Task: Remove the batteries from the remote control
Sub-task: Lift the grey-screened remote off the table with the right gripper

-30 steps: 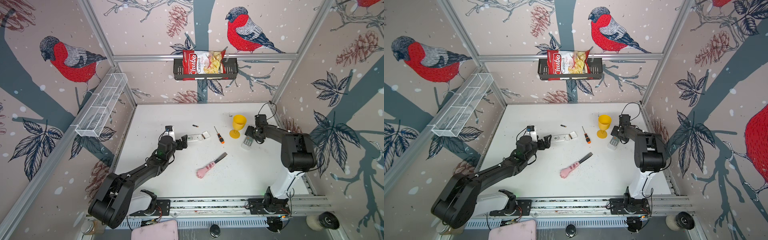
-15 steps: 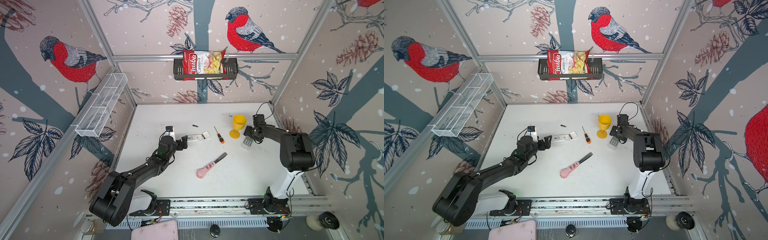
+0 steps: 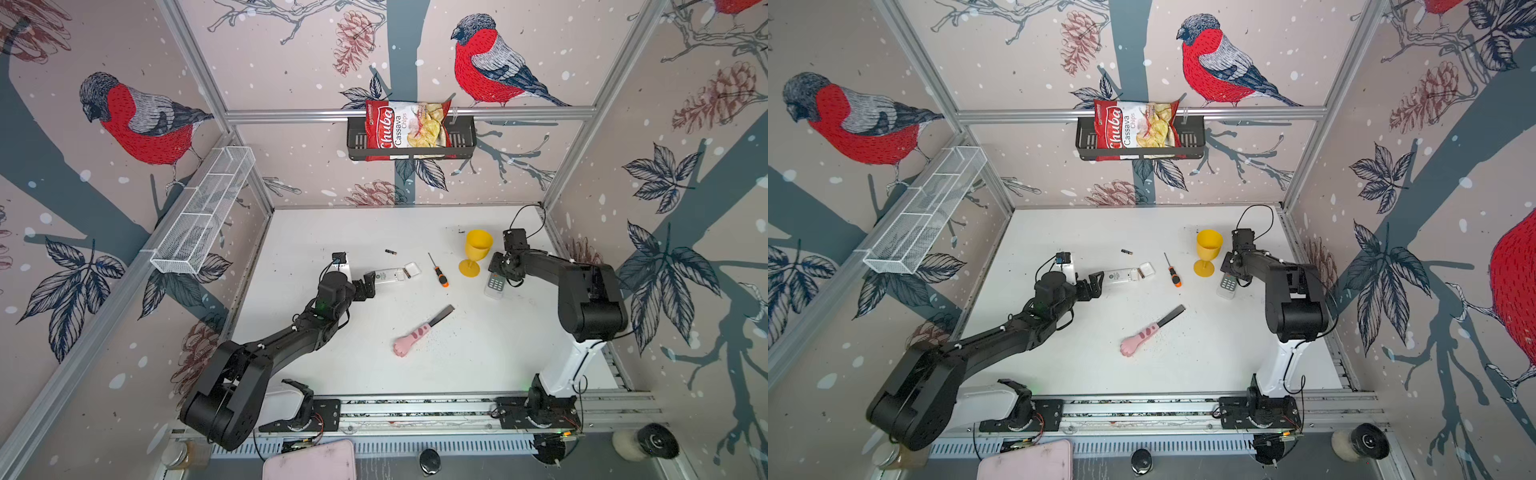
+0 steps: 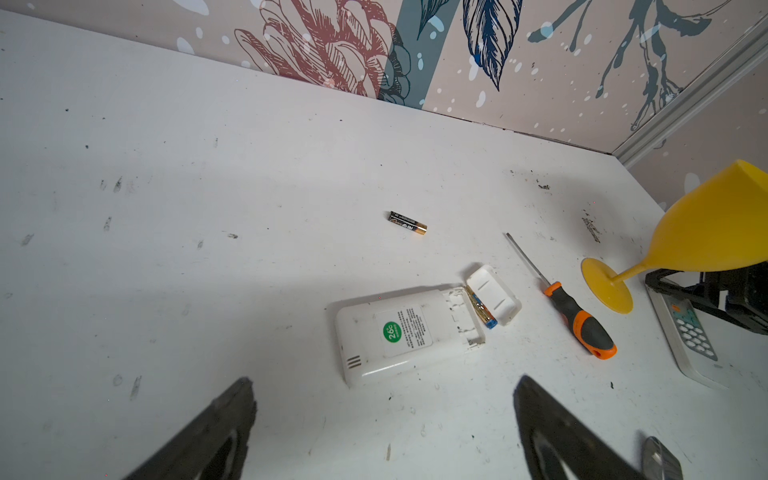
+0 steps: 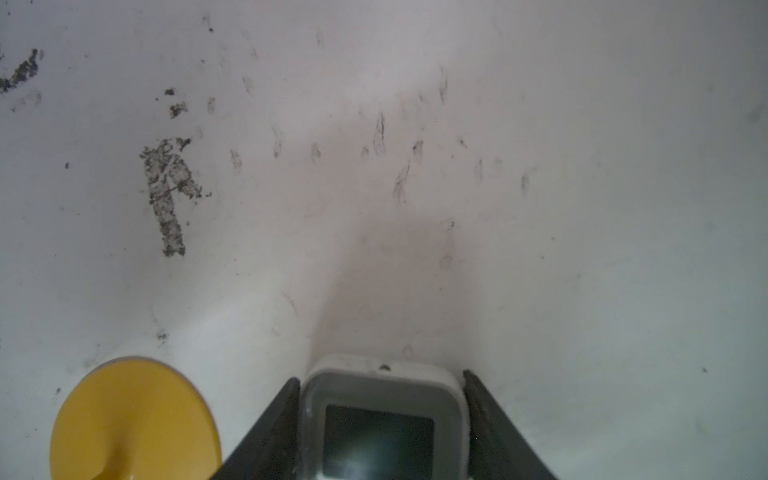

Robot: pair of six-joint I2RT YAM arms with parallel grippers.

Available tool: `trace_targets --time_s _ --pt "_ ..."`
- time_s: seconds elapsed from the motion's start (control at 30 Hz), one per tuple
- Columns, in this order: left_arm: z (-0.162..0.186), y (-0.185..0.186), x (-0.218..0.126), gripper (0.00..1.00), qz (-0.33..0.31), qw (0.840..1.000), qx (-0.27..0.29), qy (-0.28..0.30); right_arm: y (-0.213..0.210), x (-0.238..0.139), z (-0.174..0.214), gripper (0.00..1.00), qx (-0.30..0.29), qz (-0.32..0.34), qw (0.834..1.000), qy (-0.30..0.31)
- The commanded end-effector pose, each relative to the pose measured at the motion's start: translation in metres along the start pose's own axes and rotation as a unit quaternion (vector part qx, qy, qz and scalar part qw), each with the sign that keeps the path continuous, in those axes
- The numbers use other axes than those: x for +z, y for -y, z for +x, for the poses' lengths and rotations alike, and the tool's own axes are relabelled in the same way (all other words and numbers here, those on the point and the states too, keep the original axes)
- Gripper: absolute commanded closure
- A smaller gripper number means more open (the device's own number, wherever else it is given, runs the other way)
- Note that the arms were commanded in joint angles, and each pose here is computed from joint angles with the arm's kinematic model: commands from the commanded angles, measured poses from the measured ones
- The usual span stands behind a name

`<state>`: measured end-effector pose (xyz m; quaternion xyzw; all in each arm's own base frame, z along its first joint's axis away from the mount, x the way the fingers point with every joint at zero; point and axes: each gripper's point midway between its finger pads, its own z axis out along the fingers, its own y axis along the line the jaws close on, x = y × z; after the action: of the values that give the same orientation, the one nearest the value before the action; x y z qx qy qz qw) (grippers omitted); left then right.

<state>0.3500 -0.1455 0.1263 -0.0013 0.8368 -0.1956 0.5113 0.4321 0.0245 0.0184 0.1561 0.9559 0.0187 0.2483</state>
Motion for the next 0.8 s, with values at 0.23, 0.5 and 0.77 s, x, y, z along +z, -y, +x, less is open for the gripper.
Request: trace_targets --time_s 0.23,0.5,0.77 --pt "-0.006 0.01 0.0 0.04 0.027 1.0 -0.003 0.014 0.012 -0.001 0.036 0.61 -0.008 0.014 0.998 -0.064" --pt "-0.014 0.036 -0.007 0.03 0.102 0.994 0.005 0.036 0.012 -0.046 0.007 0.71 0.02 -0.018 1.0 0.011" --pt "-0.025 0.059 -0.015 0.05 0.16 0.986 0.004 0.043 0.004 -0.1 -0.006 0.76 0.035 -0.072 0.993 0.089"
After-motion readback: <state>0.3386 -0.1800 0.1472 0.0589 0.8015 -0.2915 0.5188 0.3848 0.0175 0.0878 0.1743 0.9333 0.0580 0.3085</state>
